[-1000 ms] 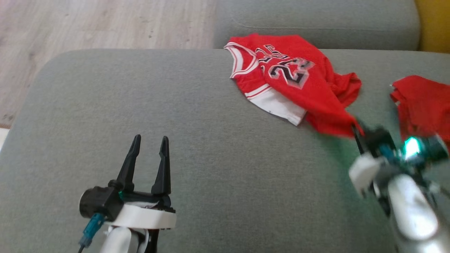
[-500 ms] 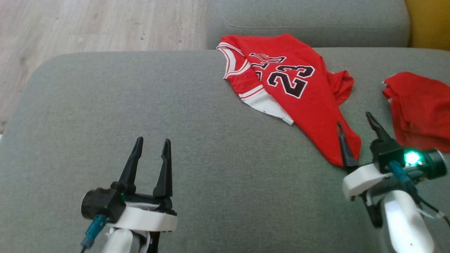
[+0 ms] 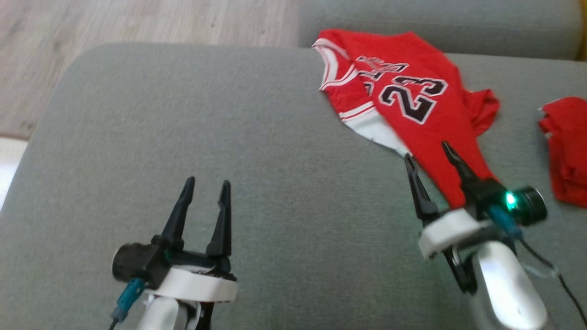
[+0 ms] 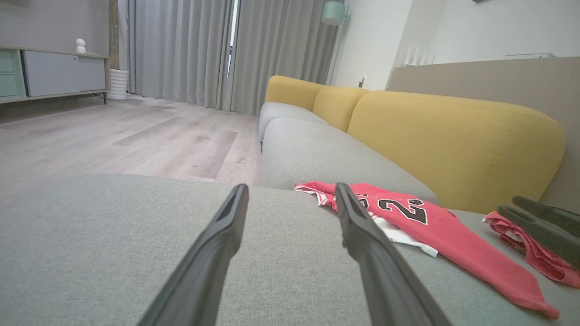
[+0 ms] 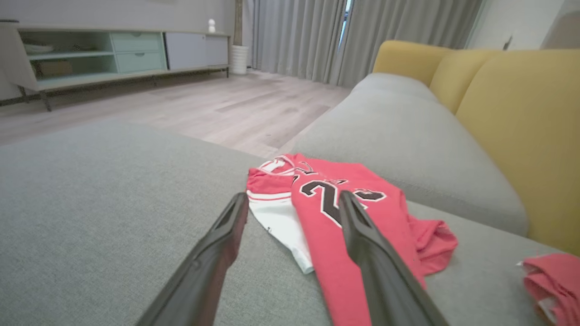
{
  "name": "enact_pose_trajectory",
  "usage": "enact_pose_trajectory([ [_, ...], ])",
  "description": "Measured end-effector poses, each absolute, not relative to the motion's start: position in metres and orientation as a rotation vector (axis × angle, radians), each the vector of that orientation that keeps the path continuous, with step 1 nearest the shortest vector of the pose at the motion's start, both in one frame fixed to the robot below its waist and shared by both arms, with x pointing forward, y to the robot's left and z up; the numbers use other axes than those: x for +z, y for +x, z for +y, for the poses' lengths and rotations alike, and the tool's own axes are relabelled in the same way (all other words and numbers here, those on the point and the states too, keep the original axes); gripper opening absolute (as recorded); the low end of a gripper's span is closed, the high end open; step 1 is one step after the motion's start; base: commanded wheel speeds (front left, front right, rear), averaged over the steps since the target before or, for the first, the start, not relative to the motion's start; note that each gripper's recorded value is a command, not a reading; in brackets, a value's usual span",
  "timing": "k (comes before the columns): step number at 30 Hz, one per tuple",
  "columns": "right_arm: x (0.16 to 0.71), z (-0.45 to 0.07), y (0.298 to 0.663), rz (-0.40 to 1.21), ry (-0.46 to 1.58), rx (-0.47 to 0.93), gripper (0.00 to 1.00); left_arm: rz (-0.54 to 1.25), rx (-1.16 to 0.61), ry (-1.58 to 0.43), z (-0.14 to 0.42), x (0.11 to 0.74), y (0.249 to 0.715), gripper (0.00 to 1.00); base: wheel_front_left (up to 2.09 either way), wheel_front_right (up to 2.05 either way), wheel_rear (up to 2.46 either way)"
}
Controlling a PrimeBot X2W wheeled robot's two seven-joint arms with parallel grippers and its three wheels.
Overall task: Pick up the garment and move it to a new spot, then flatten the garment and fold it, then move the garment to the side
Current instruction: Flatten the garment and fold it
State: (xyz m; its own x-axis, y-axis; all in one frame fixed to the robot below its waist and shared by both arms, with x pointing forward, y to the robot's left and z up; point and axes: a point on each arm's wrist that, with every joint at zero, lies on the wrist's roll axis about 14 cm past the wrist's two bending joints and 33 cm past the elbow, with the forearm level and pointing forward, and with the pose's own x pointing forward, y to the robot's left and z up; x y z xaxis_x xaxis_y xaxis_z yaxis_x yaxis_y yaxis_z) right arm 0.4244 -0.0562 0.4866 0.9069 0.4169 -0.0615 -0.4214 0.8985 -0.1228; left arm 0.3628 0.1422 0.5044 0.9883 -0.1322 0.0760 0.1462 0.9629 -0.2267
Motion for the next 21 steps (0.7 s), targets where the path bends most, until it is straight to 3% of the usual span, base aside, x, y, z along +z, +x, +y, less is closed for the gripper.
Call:
enact_pose_trajectory([
  [7, 0.439, -0.029, 0.47, 0.238, -0.133, 0.486, 1.0, -0.035, -0.116, -0.228, 0.152, 0.496, 0.373, 1.0, 0.0, 0.0, 0.0],
  [16, 0.373, -0.013, 0.485, 0.491, -0.149, 0.515, 1.0, 0.013, -0.045, -0.22, 0.174, 0.48, 0.372, 1.0, 0.0, 0.0, 0.0],
  [21, 0.369, -0.012, 0.501, 0.508, -0.162, 0.509, 1.0, 0.019, -0.037, -0.214, 0.178, 0.478, 0.376, 1.0, 0.0, 0.0, 0.0],
])
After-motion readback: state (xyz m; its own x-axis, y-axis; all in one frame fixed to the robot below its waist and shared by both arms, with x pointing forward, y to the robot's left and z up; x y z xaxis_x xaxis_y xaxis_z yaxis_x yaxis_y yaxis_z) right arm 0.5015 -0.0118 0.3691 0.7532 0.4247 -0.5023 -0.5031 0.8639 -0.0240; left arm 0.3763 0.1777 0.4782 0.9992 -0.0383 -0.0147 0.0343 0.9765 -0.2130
